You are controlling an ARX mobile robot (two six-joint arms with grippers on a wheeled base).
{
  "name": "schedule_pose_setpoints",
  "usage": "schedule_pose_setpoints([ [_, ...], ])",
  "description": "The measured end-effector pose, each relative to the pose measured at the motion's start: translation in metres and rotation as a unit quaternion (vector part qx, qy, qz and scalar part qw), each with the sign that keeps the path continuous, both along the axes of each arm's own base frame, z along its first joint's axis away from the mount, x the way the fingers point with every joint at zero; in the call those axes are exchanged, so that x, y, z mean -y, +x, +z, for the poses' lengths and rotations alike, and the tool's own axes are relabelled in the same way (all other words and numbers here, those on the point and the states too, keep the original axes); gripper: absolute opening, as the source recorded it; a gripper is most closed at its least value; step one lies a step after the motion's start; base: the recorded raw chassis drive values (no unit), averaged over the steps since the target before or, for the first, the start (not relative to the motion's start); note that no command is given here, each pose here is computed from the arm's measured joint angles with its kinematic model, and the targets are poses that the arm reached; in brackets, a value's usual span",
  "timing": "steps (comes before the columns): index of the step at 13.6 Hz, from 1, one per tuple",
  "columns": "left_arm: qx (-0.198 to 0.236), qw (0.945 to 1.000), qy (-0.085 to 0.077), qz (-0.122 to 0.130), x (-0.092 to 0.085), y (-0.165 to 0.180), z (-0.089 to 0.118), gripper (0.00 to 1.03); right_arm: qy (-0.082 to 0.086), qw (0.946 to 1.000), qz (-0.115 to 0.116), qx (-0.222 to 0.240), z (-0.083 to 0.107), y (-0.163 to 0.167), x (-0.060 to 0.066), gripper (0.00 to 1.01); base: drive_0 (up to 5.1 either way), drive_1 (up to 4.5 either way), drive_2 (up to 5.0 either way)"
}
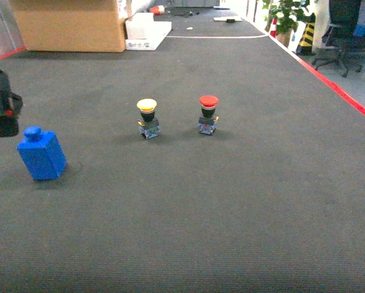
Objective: Pick blue part to blue bin on bottom shelf
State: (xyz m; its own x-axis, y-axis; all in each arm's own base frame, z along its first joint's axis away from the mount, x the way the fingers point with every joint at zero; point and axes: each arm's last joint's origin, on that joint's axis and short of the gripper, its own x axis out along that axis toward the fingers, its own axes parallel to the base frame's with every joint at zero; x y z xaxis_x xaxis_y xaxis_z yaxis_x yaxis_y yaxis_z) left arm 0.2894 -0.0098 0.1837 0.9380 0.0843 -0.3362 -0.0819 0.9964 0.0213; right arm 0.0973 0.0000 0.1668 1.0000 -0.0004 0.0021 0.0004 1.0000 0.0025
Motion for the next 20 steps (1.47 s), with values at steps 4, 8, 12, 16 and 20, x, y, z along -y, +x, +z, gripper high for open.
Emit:
schedule_pose_setpoints([
  [4, -0.015, 0.9996, 0.021, 0.009, -0.005, 0.046, -0.022, 0.98, 0.000, 1.0000, 0.000, 0.000, 0.000, 0.000, 0.000, 0.98, 0.0, 0.00, 0.0],
  [8, -0.054, 0.9979, 0.031, 0.015, -0.009, 0.073, -0.049, 0.98, 0.000, 1.0000, 0.000, 0.000, 0.000, 0.000, 0.000, 0.98, 0.0, 0.00, 0.0],
  [12, -0.086, 0.9955, 0.033, 0.021, -0.011, 0.094, -0.075, 0.98, 0.000, 1.0000, 0.000, 0.000, 0.000, 0.000, 0.000, 0.98, 0.0, 0.00, 0.0],
  [16, -0.099, 0.9944, 0.024, 0.027, -0.015, 0.106, -0.083, 0.97, 0.000, 1.0000, 0.000, 0.000, 0.000, 0.000, 0.000, 0.98, 0.0, 0.00, 0.0],
  [20, -0.119, 0.9926, 0.002, 0.025, -0.017, 0.101, -0.083, 0.44, 0.000, 1.0000, 0.000, 0.000, 0.000, 0.000, 0.000, 0.98, 0.0, 0.00, 0.0],
])
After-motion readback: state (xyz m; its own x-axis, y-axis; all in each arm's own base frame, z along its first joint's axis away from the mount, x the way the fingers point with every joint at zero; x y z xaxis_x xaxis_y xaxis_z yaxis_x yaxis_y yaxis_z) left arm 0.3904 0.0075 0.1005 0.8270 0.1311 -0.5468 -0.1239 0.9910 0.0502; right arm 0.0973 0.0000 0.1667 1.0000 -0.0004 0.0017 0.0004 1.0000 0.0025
